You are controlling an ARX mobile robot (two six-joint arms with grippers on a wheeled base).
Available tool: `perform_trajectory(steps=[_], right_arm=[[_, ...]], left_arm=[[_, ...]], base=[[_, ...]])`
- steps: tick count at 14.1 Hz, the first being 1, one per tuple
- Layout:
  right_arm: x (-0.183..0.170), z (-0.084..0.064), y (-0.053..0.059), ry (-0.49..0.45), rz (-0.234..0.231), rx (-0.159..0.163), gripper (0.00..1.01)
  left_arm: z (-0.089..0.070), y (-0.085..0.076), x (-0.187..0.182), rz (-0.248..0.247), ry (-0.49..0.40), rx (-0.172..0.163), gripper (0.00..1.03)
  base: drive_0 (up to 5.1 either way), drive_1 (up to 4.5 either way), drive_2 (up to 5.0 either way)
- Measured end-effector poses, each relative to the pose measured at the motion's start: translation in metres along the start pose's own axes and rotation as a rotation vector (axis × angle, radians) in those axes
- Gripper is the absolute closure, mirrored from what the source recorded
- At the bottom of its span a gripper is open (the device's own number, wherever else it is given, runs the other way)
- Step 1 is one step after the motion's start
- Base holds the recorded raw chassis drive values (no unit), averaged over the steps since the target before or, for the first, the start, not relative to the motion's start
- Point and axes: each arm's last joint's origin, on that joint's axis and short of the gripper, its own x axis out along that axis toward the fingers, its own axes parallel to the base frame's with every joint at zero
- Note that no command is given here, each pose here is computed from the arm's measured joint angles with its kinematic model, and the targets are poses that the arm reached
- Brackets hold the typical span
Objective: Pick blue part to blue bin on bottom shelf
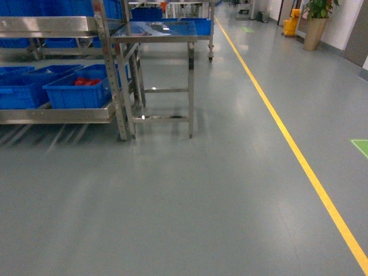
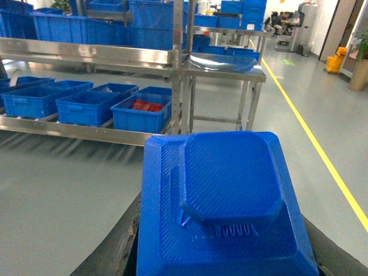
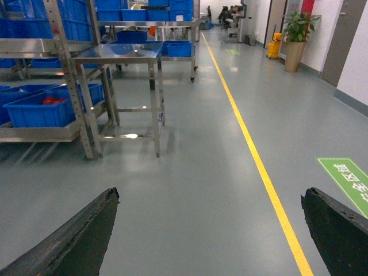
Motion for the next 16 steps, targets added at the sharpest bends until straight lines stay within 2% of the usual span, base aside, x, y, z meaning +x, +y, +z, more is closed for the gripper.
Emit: perform_trajectory(steps=[16], right_arm=[[0.0000,-0.0002,0.0000,0.003,0.000,0.000,0.03]], left_arm=[[-0.0001,0.0000,-0.0001,0.000,0.001,0.000,0.59]], base=[[-0.1,3.97,-4.1]])
